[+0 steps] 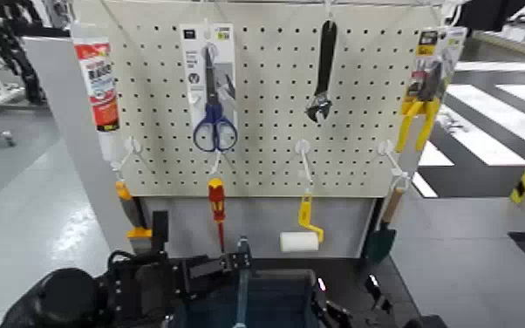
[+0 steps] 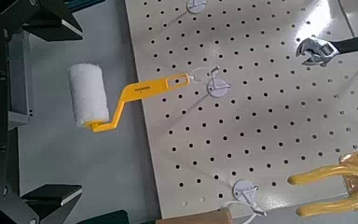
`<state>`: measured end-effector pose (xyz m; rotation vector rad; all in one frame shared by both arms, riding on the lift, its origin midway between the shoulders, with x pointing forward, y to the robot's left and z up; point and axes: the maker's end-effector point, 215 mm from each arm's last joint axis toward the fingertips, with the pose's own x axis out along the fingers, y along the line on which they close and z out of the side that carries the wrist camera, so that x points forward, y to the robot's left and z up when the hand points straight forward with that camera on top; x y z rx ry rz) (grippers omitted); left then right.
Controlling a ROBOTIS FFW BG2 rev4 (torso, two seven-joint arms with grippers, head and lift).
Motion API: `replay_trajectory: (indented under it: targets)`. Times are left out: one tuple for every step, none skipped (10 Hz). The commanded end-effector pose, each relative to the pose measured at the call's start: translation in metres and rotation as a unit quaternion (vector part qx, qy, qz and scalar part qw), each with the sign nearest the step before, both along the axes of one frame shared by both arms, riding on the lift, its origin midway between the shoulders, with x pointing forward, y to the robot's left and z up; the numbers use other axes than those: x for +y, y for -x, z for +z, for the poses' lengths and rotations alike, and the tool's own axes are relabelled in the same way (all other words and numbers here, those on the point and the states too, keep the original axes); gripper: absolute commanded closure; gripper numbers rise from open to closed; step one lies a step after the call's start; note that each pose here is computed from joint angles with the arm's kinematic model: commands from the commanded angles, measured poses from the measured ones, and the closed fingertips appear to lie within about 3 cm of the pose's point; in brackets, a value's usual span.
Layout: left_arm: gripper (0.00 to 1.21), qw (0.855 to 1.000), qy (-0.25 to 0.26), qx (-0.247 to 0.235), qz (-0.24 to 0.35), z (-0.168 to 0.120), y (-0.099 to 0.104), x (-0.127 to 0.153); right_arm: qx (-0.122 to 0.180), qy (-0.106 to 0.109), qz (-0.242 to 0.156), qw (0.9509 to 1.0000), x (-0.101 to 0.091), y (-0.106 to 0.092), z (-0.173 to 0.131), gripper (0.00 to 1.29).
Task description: Place the crate on the table.
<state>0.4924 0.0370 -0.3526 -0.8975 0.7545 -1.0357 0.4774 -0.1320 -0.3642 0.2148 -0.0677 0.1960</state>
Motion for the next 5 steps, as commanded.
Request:
replay_trajectory:
  targets:
    - [0.15,0.994,-0.082,-0.055,0.049,0.001,-0.008,0.016,0.000,0.001,0.000,1.0000,-0.001,0.000,0.000,0.14]
    - [0.15,0.986,-0.124,-0.077,0.077,0.000,-0.015,0.026,0.000,0.002,0.000,1.0000,-0.001,0.000,0.000,0.14]
    - [0.15,0.977,-0.152,-0.096,0.114,-0.004,-0.022,0.037,0.001,0.001,0.000,1.0000,-0.001,0.000,0.000,0.14]
    - [0.15,0.966,-0.176,-0.109,0.158,-0.008,-0.028,0.048,0.001,0.001,0.000,1.0000,-0.002,0.000,-0.001,0.14]
    - [0.15,0.953,-0.198,-0.131,0.191,-0.009,-0.032,0.060,0.002,0.001,-0.001,1.0000,-0.003,0.000,-0.002,0.14]
